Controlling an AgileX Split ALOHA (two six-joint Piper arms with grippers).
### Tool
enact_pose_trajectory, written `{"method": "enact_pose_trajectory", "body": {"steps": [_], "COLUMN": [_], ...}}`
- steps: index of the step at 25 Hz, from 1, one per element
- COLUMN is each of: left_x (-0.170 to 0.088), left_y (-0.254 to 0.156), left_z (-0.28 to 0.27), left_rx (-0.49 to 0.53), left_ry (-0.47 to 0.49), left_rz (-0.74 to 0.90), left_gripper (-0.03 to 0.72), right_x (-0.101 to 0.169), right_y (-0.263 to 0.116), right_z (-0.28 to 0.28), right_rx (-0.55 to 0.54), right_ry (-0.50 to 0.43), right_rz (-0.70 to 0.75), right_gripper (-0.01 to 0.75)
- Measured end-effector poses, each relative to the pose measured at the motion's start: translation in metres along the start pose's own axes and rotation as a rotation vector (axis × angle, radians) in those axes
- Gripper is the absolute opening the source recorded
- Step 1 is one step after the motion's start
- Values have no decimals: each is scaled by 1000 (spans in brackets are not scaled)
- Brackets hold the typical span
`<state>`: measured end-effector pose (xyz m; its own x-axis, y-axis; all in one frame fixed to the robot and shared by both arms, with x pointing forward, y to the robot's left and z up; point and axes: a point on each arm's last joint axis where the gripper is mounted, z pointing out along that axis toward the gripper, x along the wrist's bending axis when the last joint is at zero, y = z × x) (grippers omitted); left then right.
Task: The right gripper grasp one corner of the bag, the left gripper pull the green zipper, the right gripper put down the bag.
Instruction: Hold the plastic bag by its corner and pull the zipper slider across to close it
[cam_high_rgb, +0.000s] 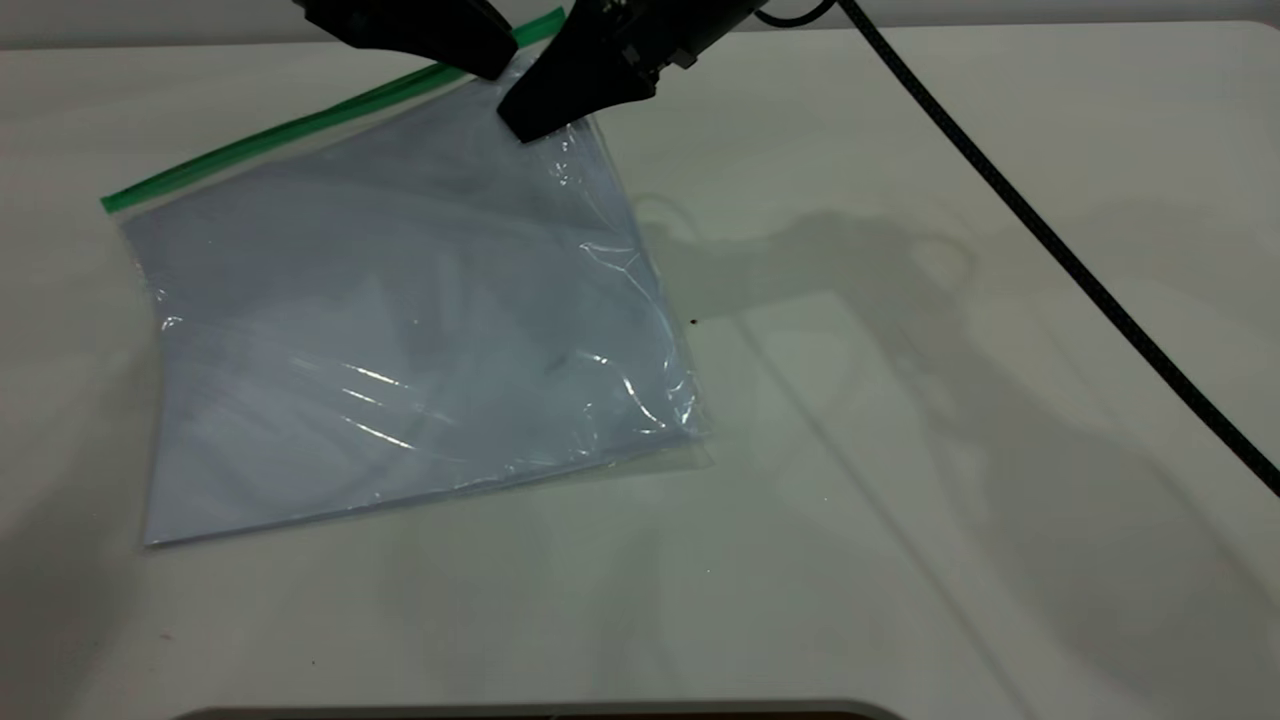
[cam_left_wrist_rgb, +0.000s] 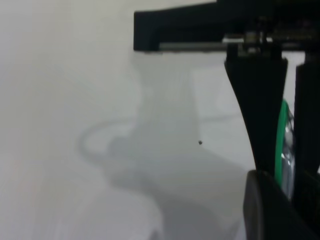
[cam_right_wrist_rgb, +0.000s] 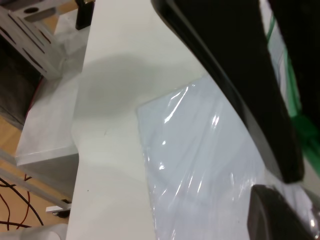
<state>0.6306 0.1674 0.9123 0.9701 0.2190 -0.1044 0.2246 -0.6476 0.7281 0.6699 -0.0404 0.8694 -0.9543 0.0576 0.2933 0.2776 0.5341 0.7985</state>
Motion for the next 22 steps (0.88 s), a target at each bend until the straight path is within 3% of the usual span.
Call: {"method": "enact_pose_trajectory", "body": {"steps": [5,14,22], "left_x": [1,2,6], "left_y": [0,-1,-6], "left_z": [0,0,0], "left_rx": [2,10,76], "left_ry": [6,26,65], "left_rz": [1,2,-16], "left_gripper": [56,55,55], "right_x": [-2,-6,-19], "right_y": [-2,-5,-16], "right_z": [-4,-14,-39], "right_rx": [-1,-12,-41], "right_ry": [3,3,-14], "right_rz": [13,41,133], "right_gripper": [33,33,33]}}
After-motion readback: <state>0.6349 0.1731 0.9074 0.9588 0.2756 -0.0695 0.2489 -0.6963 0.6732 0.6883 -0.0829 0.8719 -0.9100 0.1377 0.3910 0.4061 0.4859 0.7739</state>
